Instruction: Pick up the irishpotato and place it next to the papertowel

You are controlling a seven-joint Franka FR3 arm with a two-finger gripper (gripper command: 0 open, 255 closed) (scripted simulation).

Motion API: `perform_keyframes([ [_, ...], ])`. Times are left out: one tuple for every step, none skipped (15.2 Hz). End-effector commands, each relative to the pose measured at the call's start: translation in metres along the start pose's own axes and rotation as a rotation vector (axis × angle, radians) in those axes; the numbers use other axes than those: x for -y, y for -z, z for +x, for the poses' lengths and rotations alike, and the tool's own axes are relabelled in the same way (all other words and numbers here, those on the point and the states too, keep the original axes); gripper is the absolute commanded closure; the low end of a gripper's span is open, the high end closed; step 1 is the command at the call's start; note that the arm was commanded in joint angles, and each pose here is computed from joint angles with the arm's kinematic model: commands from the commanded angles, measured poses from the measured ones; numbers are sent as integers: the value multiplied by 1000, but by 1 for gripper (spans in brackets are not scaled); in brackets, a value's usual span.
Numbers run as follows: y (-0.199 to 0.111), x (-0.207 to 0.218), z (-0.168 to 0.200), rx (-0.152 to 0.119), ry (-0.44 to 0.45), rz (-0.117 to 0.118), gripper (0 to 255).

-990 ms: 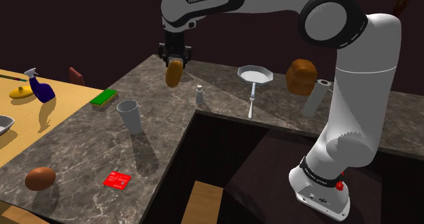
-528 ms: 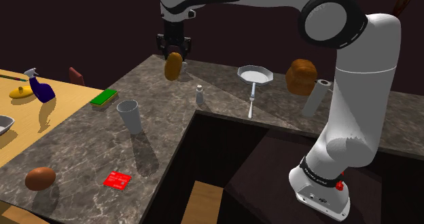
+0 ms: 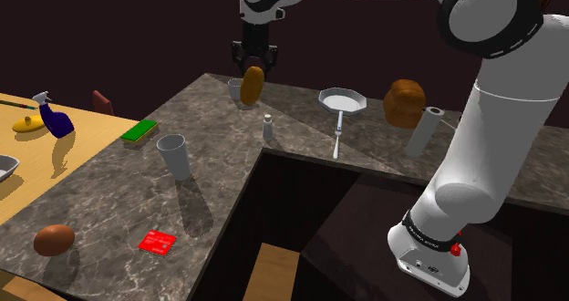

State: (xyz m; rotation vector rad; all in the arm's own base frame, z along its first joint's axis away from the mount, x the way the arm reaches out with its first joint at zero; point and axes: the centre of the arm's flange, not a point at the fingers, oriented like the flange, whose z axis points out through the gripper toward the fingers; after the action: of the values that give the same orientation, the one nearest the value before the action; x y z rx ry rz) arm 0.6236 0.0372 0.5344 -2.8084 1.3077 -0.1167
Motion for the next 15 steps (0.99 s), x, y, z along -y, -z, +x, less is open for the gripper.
perform_keyframes([
  [2, -27, 0, 0, 1, 0, 255],
  [3, -40, 2, 0, 1, 0, 255],
  [4, -53, 3, 0, 1, 0, 255],
  [5, -66, 4, 0, 1, 0, 255],
  [6, -79, 5, 0, 1, 0, 255],
  [7, -93, 6, 0, 1, 0, 255],
  [7, -106, 7, 0, 1, 0, 255],
  [8, -119, 9, 0, 1, 0, 255],
  [9, -132, 10, 0, 1, 0, 255],
  [10, -145, 11, 0, 1, 0, 255],
  [11, -158, 12, 0, 1, 0, 255],
  [12, -171, 13, 0, 1, 0, 255],
  [13, -184, 15, 0, 1, 0, 255],
  [14, -198, 16, 0, 1, 0, 255],
  [14, -211, 17, 0, 1, 0, 255],
])
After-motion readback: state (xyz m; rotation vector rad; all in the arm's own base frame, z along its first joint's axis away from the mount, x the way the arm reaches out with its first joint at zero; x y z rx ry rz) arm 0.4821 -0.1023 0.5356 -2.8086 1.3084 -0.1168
